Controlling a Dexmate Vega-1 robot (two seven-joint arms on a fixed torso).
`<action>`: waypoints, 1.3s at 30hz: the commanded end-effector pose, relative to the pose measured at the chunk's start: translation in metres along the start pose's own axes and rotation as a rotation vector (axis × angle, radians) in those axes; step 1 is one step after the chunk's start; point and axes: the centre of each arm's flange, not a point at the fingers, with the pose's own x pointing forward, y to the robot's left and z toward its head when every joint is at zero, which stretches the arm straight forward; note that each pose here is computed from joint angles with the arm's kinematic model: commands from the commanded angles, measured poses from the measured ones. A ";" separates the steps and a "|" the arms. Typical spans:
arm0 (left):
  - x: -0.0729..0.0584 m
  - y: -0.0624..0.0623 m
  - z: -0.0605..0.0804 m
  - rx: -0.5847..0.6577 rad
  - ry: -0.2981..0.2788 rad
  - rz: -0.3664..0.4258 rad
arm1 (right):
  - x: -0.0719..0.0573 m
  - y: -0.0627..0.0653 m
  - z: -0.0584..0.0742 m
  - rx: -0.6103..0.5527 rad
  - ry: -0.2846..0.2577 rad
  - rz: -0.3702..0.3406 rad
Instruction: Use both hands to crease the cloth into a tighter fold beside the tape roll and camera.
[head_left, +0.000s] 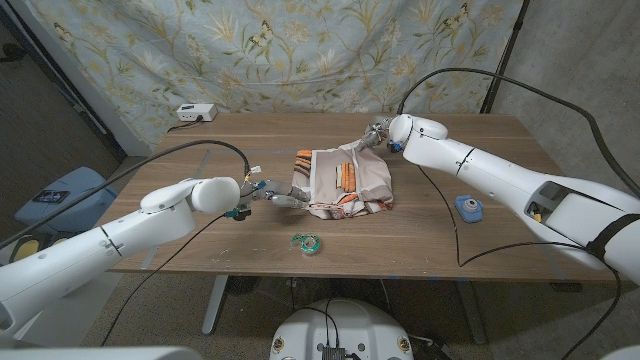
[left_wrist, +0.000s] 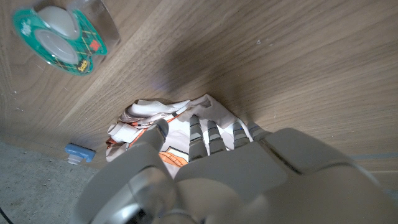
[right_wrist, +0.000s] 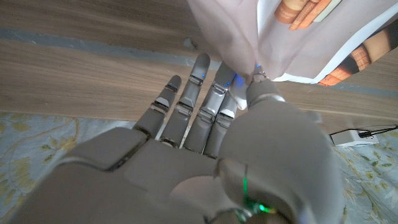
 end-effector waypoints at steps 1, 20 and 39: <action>0.001 -0.002 0.000 -0.010 -0.004 0.000 | -0.002 -0.009 0.014 -0.016 -0.005 0.008; 0.001 -0.006 -0.001 -0.019 -0.010 0.004 | -0.006 -0.022 0.041 -0.009 -0.024 0.038; -0.001 -0.010 -0.005 -0.030 -0.025 0.010 | -0.009 -0.026 0.078 -0.041 -0.067 0.060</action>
